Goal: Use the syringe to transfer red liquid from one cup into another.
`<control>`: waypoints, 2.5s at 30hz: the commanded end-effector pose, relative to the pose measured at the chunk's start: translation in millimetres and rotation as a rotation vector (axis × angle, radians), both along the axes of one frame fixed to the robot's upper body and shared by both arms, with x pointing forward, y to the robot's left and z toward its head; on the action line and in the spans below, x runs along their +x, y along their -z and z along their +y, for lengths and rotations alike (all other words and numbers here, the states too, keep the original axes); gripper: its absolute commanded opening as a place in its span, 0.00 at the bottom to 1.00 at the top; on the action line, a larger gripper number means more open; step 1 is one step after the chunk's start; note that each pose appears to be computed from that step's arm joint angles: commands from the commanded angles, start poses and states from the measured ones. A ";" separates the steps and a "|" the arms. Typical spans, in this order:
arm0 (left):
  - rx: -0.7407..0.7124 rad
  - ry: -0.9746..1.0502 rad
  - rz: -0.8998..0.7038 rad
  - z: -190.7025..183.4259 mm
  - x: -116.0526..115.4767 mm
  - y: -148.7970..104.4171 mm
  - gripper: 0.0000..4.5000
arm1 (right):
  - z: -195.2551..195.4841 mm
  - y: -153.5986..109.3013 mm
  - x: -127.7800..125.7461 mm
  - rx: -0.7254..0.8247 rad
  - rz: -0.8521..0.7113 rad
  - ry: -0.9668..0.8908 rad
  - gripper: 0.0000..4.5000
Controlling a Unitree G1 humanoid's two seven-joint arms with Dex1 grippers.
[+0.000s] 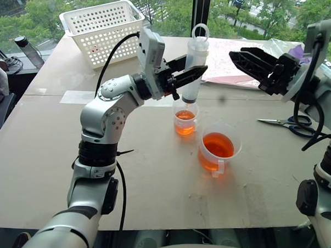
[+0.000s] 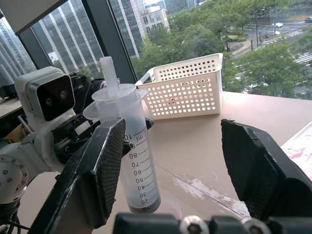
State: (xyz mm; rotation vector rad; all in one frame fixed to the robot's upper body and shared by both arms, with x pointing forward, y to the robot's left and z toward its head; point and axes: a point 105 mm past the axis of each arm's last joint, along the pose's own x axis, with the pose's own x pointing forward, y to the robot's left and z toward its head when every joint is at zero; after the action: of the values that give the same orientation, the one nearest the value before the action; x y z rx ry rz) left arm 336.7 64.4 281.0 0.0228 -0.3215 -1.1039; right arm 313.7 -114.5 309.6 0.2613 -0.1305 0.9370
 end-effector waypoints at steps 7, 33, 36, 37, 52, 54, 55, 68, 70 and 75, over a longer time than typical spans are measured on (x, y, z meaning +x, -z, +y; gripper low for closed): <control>-0.007 -0.038 -0.049 3.0 2.5 -11.9 0.31 | -10.3 -2.4 -3.0 -0.005 -0.038 0.044 0.74; -0.116 -0.133 0.058 34.3 6.4 -57.2 0.31 | -42.5 28.2 -6.3 -0.063 0.045 0.136 0.74; -0.057 -0.200 0.102 57.2 7.8 -61.4 0.31 | -59.2 41.1 -11.8 -0.088 0.089 0.175 0.74; -0.045 -0.222 0.133 65.2 8.6 -62.3 0.31 | -64.2 45.1 -13.9 -0.094 0.104 0.186 0.74; 0.376 -0.503 0.637 128.3 15.3 78.0 0.31 | -82.4 110.5 -40.4 -0.282 0.287 0.188 0.74; 0.411 -0.511 0.673 129.6 13.4 91.4 0.31 | -88.8 127.1 -49.1 -0.347 0.329 0.173 0.74; 0.420 -0.509 0.700 128.6 12.3 98.0 0.31 | -91.7 135.6 -55.0 -0.356 0.358 0.156 0.74; 0.395 -0.513 0.494 122.8 22.2 80.4 0.99 | -107.8 166.6 -74.4 -0.430 0.316 0.161 0.76; 0.329 -0.474 0.407 119.1 19.4 63.3 0.99 | -108.3 169.0 -78.9 -0.421 0.277 0.156 0.76; 0.208 -0.216 0.219 93.2 -31.6 39.8 0.99 | -119.5 191.7 -96.9 -0.423 0.253 0.158 0.76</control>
State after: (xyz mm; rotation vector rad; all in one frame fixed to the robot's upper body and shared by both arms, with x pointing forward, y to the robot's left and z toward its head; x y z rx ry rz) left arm 326.1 167.8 225.3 0.0917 0.0890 -0.8148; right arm 219.0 -229.3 112.1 0.0250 0.3237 0.7417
